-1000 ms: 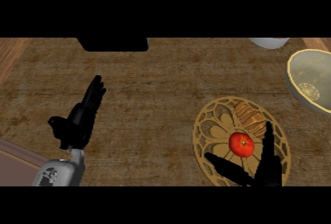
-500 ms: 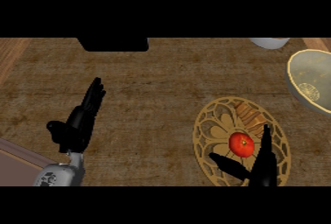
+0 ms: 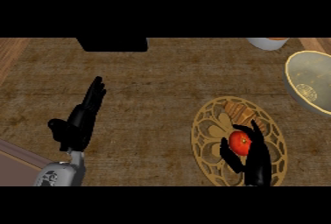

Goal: Pick the tomato from the placemat and place it in the bowl

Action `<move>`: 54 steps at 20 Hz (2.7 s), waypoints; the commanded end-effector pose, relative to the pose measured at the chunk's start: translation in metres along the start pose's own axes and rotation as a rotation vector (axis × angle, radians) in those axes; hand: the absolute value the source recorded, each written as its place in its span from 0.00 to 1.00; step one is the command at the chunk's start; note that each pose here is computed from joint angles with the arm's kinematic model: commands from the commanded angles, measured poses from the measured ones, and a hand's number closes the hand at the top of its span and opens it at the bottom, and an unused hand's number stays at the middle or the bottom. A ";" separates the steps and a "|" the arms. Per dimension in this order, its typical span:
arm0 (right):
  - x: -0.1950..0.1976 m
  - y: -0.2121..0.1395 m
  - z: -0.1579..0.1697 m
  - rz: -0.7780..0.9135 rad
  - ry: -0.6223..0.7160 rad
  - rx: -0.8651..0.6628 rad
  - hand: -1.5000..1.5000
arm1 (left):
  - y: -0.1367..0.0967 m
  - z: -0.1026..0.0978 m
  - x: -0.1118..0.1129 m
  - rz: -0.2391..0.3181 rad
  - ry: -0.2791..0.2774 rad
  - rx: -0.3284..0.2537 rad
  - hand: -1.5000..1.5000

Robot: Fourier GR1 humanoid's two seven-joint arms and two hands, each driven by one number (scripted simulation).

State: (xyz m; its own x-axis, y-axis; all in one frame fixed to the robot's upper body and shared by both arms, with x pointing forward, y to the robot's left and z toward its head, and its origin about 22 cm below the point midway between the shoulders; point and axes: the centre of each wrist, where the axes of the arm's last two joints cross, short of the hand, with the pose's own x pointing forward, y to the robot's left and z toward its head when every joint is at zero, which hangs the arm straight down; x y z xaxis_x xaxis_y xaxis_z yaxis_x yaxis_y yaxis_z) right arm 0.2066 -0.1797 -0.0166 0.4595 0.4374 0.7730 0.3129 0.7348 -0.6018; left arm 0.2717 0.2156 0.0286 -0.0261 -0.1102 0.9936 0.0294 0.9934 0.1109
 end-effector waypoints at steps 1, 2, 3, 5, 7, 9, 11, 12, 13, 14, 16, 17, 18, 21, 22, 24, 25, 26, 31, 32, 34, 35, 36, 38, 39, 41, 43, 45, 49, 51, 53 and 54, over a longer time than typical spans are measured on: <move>-0.003 0.009 -0.012 0.080 -0.042 0.074 1.00 | 0.016 -0.011 0.003 0.022 0.014 0.000 0.50; -0.015 0.032 0.012 0.073 -0.039 0.094 1.00 | -0.001 0.013 -0.007 -0.003 0.008 0.015 0.50; 0.009 0.020 0.003 0.029 -0.050 0.092 1.00 | 0.000 0.007 0.000 -0.014 0.005 0.014 0.50; -0.001 0.022 0.010 0.013 -0.049 0.069 1.00 | -0.012 -0.014 0.003 -0.002 0.011 -0.005 0.50; 0.000 -0.009 0.015 0.038 -0.233 0.319 1.00 | 0.000 -0.006 0.005 0.003 0.001 0.012 0.50; 0.005 -0.019 0.010 0.080 -0.384 0.479 1.00 | 0.001 -0.005 0.004 -0.004 0.006 -0.005 0.50; 0.004 -0.022 0.020 0.135 -0.528 0.655 1.00 | -0.004 -0.004 0.001 0.005 0.008 -0.011 0.50; -0.001 -0.034 0.020 0.131 -0.556 0.712 1.00 | -0.007 -0.002 -0.002 0.003 0.004 -0.004 0.50; 0.008 -0.050 0.007 0.104 -0.606 0.734 1.00 | -0.007 -0.002 -0.002 0.010 0.014 0.005 0.50; 0.003 -0.062 0.009 0.094 -0.666 0.776 1.00 | -0.003 -0.007 0.002 0.010 0.000 0.009 0.50; 0.006 -0.086 0.004 0.010 -0.780 0.803 1.00 | 0.011 0.003 -0.009 0.000 0.025 0.012 0.50; 0.000 -0.100 0.000 -0.041 -0.817 0.795 1.00 | 0.005 -0.001 -0.006 0.010 0.008 0.026 0.50; 0.006 -0.112 0.001 -0.093 -0.852 0.801 1.00 | 0.004 0.013 -0.015 -0.006 0.028 0.019 0.50; 0.008 -0.157 -0.015 -0.118 -0.987 0.733 1.00 | 0.007 0.001 0.000 0.001 0.027 0.026 0.50; 0.009 -0.176 -0.023 -0.102 -1.033 0.696 1.00 | 0.009 0.006 -0.006 0.007 0.006 0.042 0.50; 0.023 -0.200 -0.018 -0.112 -1.086 0.635 1.00 | 0.019 0.002 0.001 -0.013 0.012 0.022 0.50; 0.020 -0.210 -0.018 -0.108 -1.109 0.587 1.00 | 0.020 0.006 -0.004 0.003 0.007 0.034 0.50; 0.032 -0.222 -0.016 -0.102 -1.122 0.566 1.00 | 0.000 0.003 0.000 -0.014 -0.007 0.035 0.50; 0.058 -0.273 0.002 -0.032 -1.075 0.471 1.00 | -0.001 0.007 0.005 -0.005 0.007 0.048 0.50; 0.065 -0.276 -0.012 -0.039 -1.051 0.417 1.00 | 0.019 -0.009 -0.004 -0.007 0.005 0.027 0.50; 0.065 -0.297 -0.016 -0.012 -1.041 0.400 1.00 | 0.014 -0.008 -0.003 0.000 0.007 0.021 0.50; 0.083 -0.311 -0.015 -0.003 -1.035 0.377 1.00 | 0.010 -0.006 0.004 -0.001 -0.002 0.012 0.50; 0.084 -0.298 0.008 0.000 -1.016 0.389 1.00 | 0.002 0.015 -0.001 0.009 0.000 0.006 0.50; 0.099 -0.309 -0.014 -0.029 -0.987 0.339 1.00 | -0.009 -0.006 0.003 -0.010 -0.007 0.006 0.50; 0.114 -0.321 -0.009 -0.049 -1.003 0.351 1.00 | 0.001 -0.012 0.003 -0.014 0.024 0.019 0.50; 0.125 -0.326 -0.023 -0.063 -0.970 0.299 1.00 | 0.004 -0.005 0.014 -0.007 -0.010 0.004 0.50; 0.128 -0.311 -0.032 -0.017 -0.940 0.258 1.00 | 0.000 0.004 -0.004 0.019 0.014 -0.022 0.50; 0.132 -0.325 -0.049 -0.018 -0.927 0.262 1.00 | -0.002 0.004 -0.015 0.003 -0.011 -0.004 0.50; 0.140 -0.319 -0.079 0.101 -0.883 0.204 1.00 | -0.008 -0.015 0.003 0.007 0.003 -0.028 0.50; 0.135 -0.325 -0.097 0.166 -0.842 0.132 1.00 | -0.007 -0.006 0.005 0.017 0.006 -0.046 0.50; 0.125 -0.312 -0.103 0.230 -0.846 0.139 1.00 | -0.011 0.006 0.005 -0.001 -0.011 0.000 0.50; 0.137 -0.320 -0.108 0.305 -0.849 0.076 1.00 | -0.008 -0.013 0.000 0.007 -0.016 -0.018 0.50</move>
State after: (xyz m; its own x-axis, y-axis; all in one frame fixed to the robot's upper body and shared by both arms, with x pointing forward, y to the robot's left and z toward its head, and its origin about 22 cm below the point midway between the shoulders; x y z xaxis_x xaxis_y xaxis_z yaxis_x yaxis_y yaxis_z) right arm 0.2432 -0.3984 0.2586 -0.3223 0.7327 0.5994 0.1555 0.6655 -0.7300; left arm 0.2784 0.2066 0.0297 -0.0331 -0.1050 0.9939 0.0474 0.9932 0.1065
